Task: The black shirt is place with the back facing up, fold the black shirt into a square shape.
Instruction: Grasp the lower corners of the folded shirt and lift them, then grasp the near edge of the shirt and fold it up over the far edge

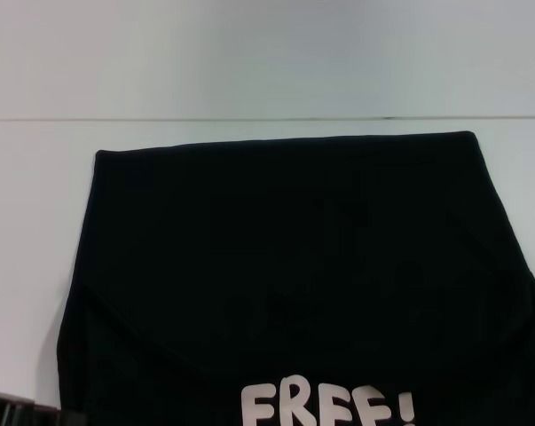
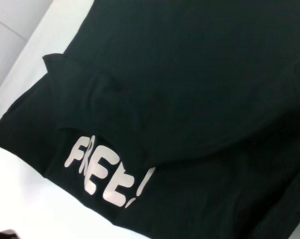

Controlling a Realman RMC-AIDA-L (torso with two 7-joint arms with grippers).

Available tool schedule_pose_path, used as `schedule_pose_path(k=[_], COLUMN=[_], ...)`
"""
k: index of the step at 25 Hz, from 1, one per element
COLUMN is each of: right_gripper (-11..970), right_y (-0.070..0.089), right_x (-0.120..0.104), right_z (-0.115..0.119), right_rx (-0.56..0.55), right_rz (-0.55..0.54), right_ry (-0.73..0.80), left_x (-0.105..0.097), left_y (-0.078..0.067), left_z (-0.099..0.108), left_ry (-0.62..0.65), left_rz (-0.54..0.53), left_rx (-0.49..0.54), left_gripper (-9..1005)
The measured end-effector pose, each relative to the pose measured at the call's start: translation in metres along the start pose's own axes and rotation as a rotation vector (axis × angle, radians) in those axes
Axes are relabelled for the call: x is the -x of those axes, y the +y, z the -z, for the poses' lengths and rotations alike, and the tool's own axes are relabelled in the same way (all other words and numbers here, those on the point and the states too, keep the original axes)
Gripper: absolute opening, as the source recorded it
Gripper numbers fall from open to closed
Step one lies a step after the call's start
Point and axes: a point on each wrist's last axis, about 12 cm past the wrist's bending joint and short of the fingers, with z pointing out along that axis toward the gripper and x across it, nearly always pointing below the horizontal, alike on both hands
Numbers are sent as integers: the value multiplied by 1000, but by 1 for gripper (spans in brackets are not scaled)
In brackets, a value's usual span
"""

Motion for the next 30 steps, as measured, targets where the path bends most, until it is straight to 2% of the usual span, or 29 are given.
schedule_pose_path(k=[10,14,16,17,20,21,22,23,30], right_gripper=[102,106,108,109,111,112,113,114,120], right_y=[4,3,2,2,2,2,1,0,-1], right_x=[-17,-10,4,4,24,32,41,50,108], right_z=[8,11,13,13,13,14,14,13,-1], right_rx=[42,31,25,25,14,6,-8,-22,-116], right_rz=[-6,19,58,58,106,119,132,145,188], right_ry=[13,-7,-47,-47,-94,-113,-132,-151,-230], left_x=[-10,-1,7,15,39,39,50,74,135], left_y=[-2,-3,-5,-6,-9,-9,-10,-10,-4], left_z=[4,5,6,7,12,12,13,15,7], left_ry=[20,12,5,-5,-40,-40,-59,-100,-224], left_rz=[14,-10,-33,-52,-105,-105,-124,-149,-169], left_rx=[-26,-24,-24,-22,-5,-5,9,46,201], left_gripper=[1,1,1,1,2,2,1,1,2])
